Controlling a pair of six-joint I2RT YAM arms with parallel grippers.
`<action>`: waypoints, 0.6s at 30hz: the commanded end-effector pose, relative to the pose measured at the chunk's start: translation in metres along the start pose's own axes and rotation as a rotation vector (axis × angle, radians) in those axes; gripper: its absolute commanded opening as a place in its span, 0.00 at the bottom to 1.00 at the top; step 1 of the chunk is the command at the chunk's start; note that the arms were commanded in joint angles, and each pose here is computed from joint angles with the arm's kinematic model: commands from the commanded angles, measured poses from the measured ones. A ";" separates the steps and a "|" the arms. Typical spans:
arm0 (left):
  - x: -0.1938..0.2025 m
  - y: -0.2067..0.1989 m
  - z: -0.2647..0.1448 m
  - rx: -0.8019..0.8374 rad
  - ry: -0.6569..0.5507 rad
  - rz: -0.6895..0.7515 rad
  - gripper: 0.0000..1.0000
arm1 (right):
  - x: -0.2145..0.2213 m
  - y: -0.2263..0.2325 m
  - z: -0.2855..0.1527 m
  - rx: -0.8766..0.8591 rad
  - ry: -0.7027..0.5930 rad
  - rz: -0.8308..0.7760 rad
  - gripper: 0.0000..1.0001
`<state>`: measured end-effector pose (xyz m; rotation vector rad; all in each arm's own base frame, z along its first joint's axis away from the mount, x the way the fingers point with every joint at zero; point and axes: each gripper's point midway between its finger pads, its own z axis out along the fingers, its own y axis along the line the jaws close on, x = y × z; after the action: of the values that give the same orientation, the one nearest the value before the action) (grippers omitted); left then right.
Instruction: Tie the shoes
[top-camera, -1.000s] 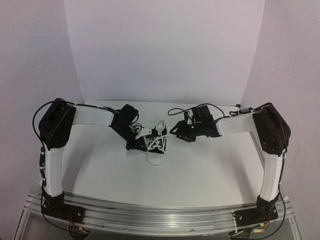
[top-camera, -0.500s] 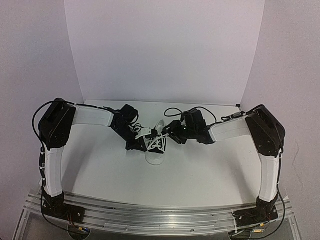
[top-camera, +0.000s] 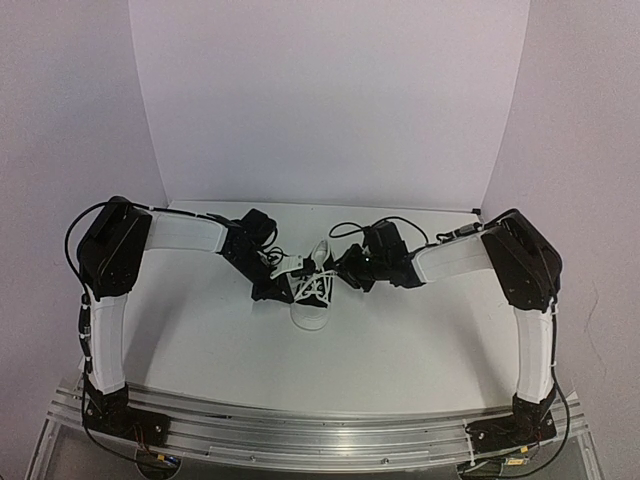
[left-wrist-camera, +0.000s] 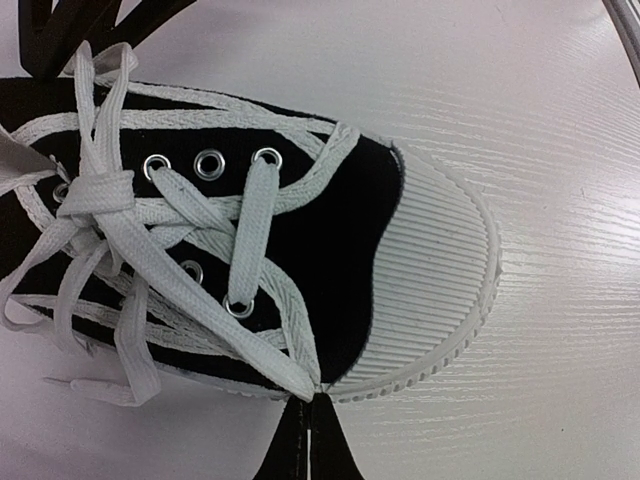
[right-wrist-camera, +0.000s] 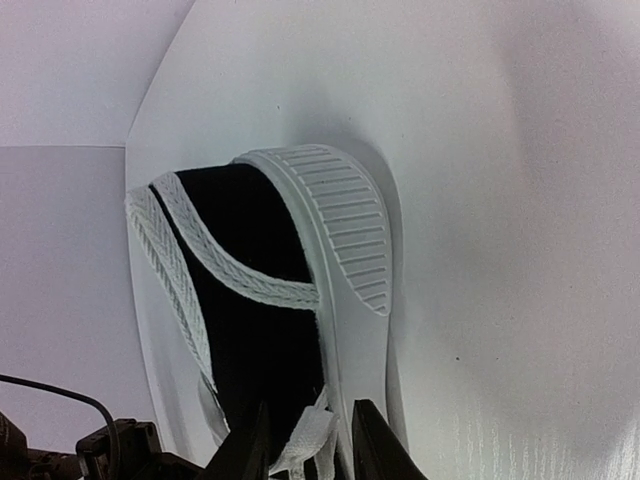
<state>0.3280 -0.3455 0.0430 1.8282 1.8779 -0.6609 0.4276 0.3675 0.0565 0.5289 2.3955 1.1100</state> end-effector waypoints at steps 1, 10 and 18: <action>-0.017 0.000 -0.009 -0.006 -0.042 0.017 0.00 | 0.003 0.011 0.002 -0.025 0.013 0.041 0.31; -0.019 0.001 -0.009 -0.008 -0.044 0.024 0.00 | 0.007 0.005 0.001 -0.025 0.018 0.132 0.12; -0.017 -0.005 -0.011 0.009 -0.033 0.026 0.00 | -0.003 0.003 -0.015 -0.015 -0.042 0.110 0.00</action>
<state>0.3276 -0.3456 0.0429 1.8299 1.8776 -0.6607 0.4237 0.3684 0.0538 0.6796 2.3899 1.1745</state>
